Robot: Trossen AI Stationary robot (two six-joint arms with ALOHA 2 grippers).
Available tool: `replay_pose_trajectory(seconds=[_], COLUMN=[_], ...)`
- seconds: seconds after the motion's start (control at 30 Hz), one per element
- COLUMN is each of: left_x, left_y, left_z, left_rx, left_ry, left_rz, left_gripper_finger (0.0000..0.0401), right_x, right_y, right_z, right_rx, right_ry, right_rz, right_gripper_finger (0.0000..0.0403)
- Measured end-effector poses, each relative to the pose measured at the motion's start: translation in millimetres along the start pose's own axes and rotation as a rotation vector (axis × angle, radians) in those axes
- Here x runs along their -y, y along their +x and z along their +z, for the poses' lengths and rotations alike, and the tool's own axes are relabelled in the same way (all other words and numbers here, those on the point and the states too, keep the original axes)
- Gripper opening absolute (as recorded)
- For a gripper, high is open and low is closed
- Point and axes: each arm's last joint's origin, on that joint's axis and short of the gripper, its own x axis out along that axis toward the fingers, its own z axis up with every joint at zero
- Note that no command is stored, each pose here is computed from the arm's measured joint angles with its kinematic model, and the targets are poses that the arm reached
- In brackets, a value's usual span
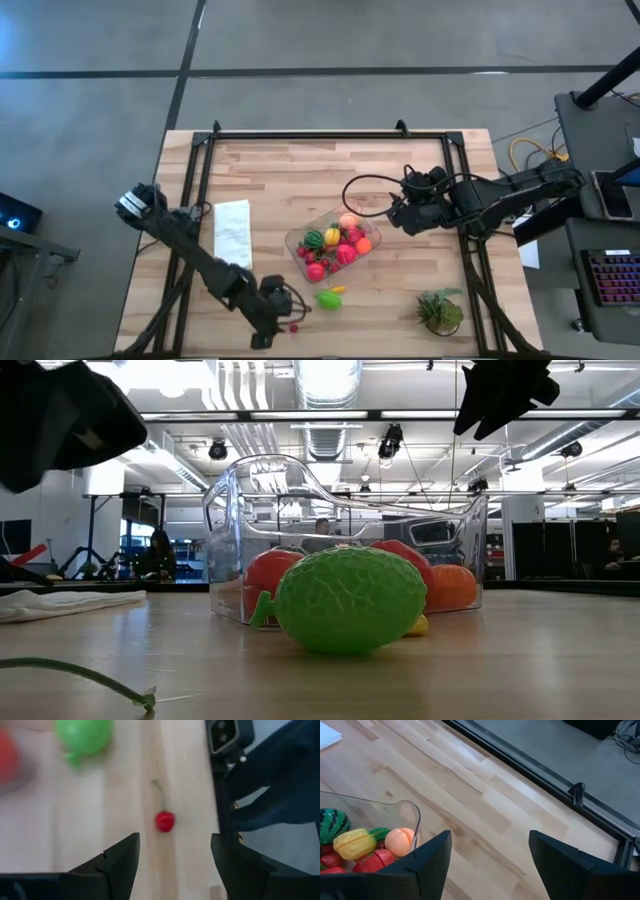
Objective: Pick and placing Produce into tupperware
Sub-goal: Put the dark red cherry into the transparent bin
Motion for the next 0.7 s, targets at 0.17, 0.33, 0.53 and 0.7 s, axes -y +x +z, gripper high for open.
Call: replay_pose_trajectory(seconds=[0.17,0.33,0.53,0.7], left_x=[18.3,24.1,28.8,31.6], left_y=[21.8,35.8,41.0,41.7], left_z=[-0.6,-1.0,-3.4,-6.3], left_rx=[-0.001,0.062,0.062,0.056], left_ry=[0.041,0.059,0.063,0.072], left_rz=[0.017,0.127,0.132,0.126], left_gripper_finger=[0.0231,0.0231,0.0231,0.0231], right_x=[-0.3,-0.3,-0.3,-0.2], right_y=[0.4,0.6,0.7,0.7], right_z=[-0.8,-1.2,-1.2,-1.3], right_rx=[-0.015,-0.016,-0.016,-0.016], right_ry=[-0.001,-0.002,-0.003,-0.003], right_rz=[0.009,0.009,0.008,0.008], right_gripper_finger=[0.0258,0.0258,0.0258,0.0258])
